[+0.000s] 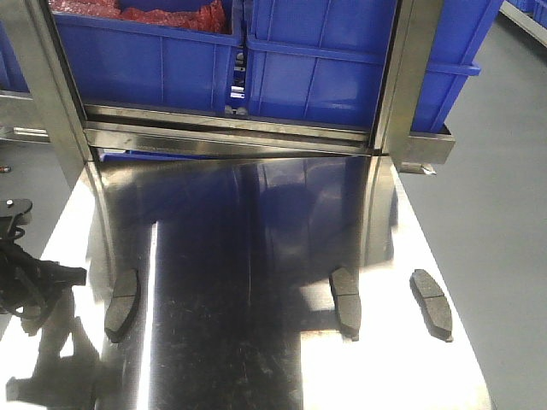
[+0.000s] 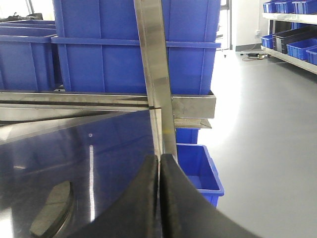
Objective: Move and align brake pads A on conveyor
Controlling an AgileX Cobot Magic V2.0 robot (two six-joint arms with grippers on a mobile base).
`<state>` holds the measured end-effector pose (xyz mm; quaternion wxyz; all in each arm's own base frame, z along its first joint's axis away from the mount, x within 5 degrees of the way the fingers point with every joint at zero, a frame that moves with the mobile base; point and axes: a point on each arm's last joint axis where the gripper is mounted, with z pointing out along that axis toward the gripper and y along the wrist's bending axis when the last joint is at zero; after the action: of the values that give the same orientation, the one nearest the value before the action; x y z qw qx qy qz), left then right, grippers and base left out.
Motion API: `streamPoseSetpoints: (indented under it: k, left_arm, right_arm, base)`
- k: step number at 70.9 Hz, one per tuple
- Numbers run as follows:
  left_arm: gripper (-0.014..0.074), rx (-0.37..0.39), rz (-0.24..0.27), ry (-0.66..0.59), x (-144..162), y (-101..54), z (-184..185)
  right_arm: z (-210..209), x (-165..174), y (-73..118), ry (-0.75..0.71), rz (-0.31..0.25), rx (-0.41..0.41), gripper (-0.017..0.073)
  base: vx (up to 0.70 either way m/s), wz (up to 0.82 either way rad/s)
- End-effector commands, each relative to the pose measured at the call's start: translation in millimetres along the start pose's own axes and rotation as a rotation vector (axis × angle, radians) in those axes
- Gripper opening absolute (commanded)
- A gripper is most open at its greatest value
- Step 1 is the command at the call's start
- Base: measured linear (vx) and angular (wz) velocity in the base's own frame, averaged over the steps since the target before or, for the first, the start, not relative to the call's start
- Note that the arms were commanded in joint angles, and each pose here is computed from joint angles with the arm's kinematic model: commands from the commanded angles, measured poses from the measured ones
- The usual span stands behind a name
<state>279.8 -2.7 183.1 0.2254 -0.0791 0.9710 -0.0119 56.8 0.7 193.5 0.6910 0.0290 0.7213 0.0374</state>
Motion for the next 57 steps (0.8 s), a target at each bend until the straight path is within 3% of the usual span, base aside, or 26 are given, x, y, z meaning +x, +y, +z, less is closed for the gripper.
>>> streamPoseSetpoints:
  k: [1, 34, 57]
  left_arm:
    - [0.0114, 0.023, -0.007, -0.104, -11.6, -3.5, -23.3]
    - [0.0118, 0.034, 0.020, -0.217, 0.5, 1.1, -99.9]
    - [0.0118, 0.056, 0.021, -0.404, 18.2, 6.4, -161.2]
  right_arm:
    - [-0.4, -1.2, -0.1, -0.070, -0.008, -0.002, -0.0008]
    - [-0.4, -1.2, -0.1, -0.070, -0.008, -0.002, -0.0008]
    - [-0.4, -1.2, -0.1, -0.070, -0.008, -0.002, -0.0008]
  base:
    - [0.00, 0.00]
    - [0.00, 0.00]
    - [0.00, 0.00]
